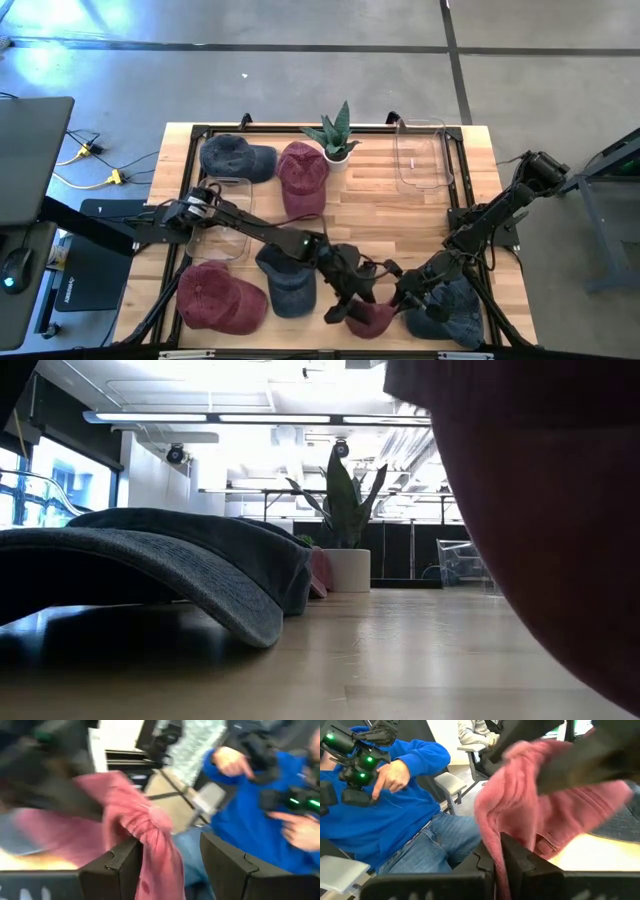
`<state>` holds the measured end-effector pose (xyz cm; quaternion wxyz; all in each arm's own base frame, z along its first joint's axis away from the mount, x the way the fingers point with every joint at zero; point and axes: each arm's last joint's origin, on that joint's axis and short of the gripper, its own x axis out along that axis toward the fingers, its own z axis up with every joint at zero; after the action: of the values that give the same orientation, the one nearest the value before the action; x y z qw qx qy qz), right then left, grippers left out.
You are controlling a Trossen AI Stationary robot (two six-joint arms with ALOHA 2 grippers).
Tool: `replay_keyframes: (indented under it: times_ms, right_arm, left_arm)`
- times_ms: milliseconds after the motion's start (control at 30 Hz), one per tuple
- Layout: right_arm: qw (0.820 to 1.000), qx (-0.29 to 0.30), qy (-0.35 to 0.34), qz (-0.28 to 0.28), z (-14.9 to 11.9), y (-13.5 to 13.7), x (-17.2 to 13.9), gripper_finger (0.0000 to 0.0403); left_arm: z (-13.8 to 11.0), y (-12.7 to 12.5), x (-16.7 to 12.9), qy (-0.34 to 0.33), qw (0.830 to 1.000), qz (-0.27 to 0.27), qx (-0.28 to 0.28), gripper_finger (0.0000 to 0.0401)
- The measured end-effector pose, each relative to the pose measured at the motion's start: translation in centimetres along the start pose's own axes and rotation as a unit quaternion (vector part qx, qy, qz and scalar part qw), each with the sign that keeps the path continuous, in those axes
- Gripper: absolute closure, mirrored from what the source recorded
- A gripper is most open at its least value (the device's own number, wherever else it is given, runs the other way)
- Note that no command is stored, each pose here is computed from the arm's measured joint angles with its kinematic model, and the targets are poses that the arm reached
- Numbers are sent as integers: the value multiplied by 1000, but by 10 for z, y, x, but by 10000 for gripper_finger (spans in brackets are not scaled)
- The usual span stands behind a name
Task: Pick & Place hat
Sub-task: Put the right red cap into the left transparent bin
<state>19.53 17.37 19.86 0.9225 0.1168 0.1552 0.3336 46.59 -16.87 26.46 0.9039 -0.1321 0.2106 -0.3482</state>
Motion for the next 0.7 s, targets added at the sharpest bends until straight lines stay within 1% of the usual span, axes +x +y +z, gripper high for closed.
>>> replay_keyframes:
  times_ms: [133,267,400,467,533,600,700]
  right_arm:
    - [1000,0,0,0,0,0,0,399]
    - [1000,0,0,-1,0,-1,0,394]
    - [1000,1,-2,-7,1,-3,0,393]
    - [1000,2,-3,-8,1,-4,0,397]
    - [1000,2,-2,-7,2,-5,0,399]
    - [1000,2,-3,-7,2,-5,0,399]
    - [1000,2,-2,-7,2,-5,0,393]
  left_arm:
    - [1,1,0,-7,1000,12,0,210]
    - [-2,-4,3,-5,1000,28,2,210]
    - [-5,-3,3,9,1000,29,0,210]
    - [-7,1,5,17,1000,20,-2,207]
    - [-11,4,5,27,1000,13,2,197]
    - [-9,3,6,17,1000,10,8,180]
    - [-6,2,6,7,1000,21,11,156]
